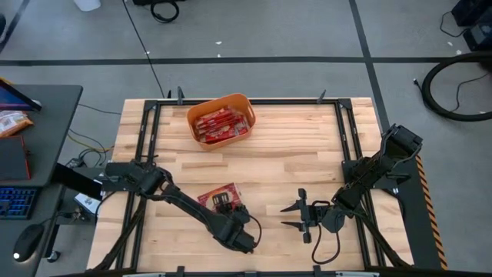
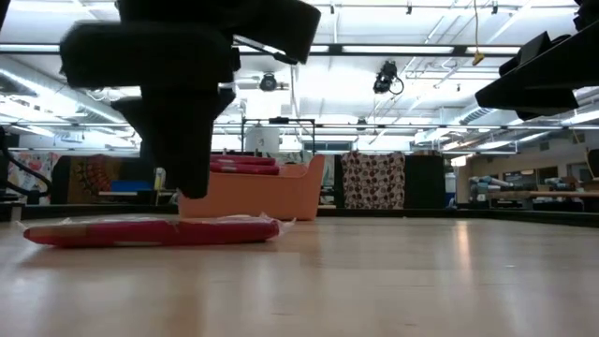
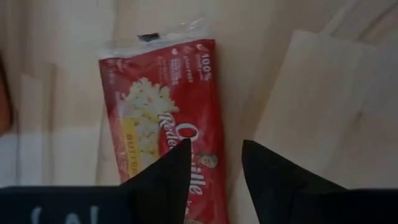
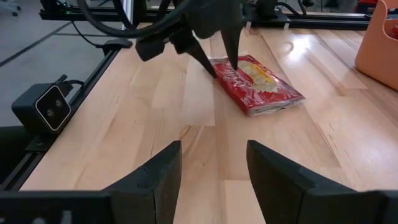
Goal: Sort popcorn bags into baskets
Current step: Put the red popcorn bag into the orange bin
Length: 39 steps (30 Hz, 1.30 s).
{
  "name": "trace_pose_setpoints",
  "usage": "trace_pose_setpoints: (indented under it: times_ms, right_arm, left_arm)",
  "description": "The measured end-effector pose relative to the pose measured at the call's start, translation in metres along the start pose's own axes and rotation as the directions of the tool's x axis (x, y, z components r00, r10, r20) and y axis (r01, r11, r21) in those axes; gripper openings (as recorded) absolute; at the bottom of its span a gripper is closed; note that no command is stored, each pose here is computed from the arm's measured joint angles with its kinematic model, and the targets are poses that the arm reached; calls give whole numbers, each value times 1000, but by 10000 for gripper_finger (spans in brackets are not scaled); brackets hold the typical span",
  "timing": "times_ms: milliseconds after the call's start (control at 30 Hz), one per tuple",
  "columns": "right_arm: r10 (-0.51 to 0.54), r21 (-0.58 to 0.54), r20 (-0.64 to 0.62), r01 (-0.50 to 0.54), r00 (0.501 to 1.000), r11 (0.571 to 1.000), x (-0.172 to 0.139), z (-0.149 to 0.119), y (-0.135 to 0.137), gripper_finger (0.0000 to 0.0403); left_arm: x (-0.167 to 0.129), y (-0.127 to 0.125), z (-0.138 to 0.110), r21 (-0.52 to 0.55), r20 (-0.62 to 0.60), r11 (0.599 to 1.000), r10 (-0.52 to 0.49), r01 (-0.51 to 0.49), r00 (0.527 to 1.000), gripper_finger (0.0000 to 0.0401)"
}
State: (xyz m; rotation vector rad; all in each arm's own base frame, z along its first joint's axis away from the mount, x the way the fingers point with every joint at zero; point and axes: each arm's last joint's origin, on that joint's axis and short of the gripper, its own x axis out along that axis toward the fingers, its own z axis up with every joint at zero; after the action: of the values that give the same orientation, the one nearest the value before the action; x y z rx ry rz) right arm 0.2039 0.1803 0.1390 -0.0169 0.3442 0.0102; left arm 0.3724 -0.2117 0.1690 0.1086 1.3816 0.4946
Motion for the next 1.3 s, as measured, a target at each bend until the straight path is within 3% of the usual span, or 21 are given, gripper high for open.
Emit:
trace_pose_setpoints:
  times_ms: [400, 667, 800, 1000, 1167, 1300]
  right_arm:
    - [0, 5, 1, 0, 1000, 1000, 0, 0, 0, 185]
    - [1, 5, 2, -1, 1000, 1000, 0, 0, 0, 185]
    - [1, 5, 2, -1, 1000, 1000, 0, 0, 0, 185]
    - [1, 5, 1, -1, 1000, 1000, 0, 0, 0, 185]
    - [1, 5, 2, -1, 1000, 1000, 0, 0, 0, 185]
    - [1, 5, 1, -1, 1000, 1000, 0, 0, 0, 185]
  left_arm:
    - [29, -12, -6, -5, -76, 997, 70, -71, 995, 146]
    - [39, -11, -12, 46, -157, 991, 129, -123, 979, 142]
    - [42, -11, -14, 60, -170, 990, 137, -128, 976, 107]
    - [42, -11, -15, 44, -176, 990, 138, -132, 975, 16]
    - [35, -6, -14, 49, -176, 990, 140, -133, 974, 10]
    - [6, 15, -9, 28, -153, 990, 139, -136, 978, 5]
